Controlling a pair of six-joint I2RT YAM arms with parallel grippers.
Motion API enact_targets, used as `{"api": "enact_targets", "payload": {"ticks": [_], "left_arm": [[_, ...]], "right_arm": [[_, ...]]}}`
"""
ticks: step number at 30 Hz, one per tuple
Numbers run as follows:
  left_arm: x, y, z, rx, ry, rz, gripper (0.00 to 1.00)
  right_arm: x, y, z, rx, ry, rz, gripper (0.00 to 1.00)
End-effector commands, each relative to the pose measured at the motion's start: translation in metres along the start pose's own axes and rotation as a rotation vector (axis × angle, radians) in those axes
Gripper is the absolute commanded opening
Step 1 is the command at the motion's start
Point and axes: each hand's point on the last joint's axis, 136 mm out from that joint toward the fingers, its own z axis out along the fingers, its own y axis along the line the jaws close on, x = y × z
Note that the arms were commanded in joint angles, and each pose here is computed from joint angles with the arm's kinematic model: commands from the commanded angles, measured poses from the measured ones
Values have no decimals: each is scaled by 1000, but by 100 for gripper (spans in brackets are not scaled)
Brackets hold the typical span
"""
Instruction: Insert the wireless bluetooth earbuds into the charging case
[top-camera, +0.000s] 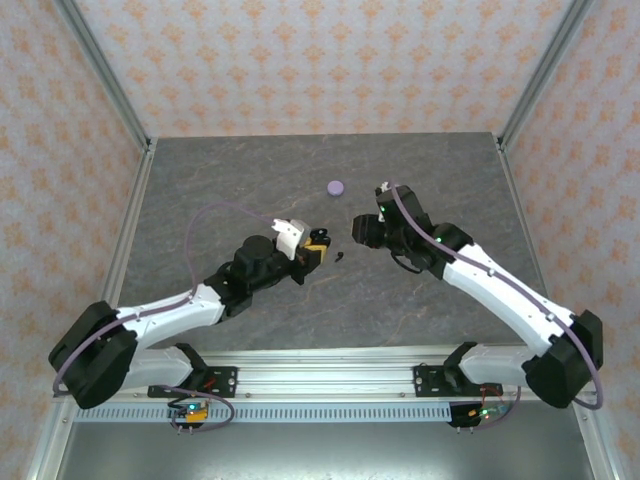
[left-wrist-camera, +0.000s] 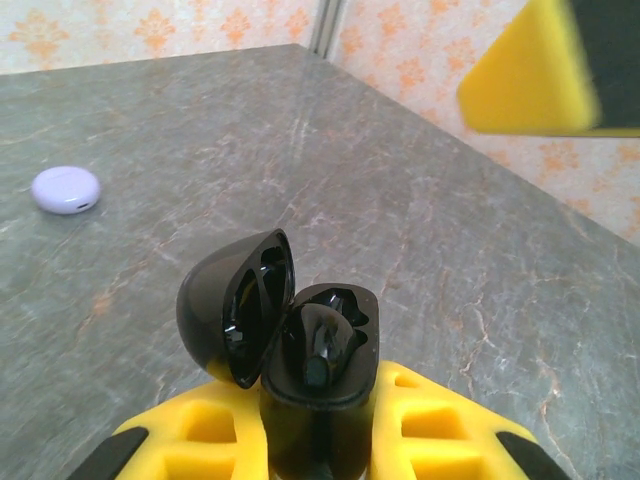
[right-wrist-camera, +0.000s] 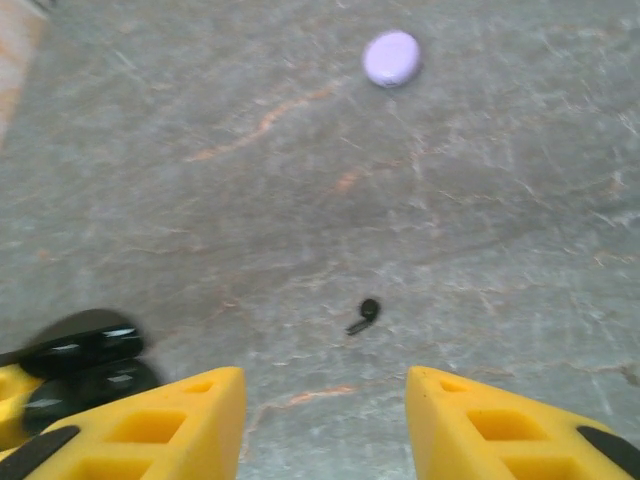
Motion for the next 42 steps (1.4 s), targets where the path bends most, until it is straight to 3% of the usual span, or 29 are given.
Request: {"api": "enact_targets", "payload": {"ticks": [1, 8, 16, 31, 42], "left_arm": [[-3, 9, -18, -80, 8, -14, 16], [-1, 17, -60, -154, 39, -4, 16], [0, 17, -76, -161, 36, -7, 17], [-2, 15, -75, -152, 55, 16, 17], [-1, 15, -74, -153, 59, 20, 17]], "right_arm": [[24, -13, 24, 50, 146, -35, 47], [47, -13, 86, 101, 329, 100, 44], [55, -12, 133, 162, 342, 324, 44], [70, -17, 165, 349, 374, 415, 42], [82, -23, 170, 385, 394, 429, 44]]}}
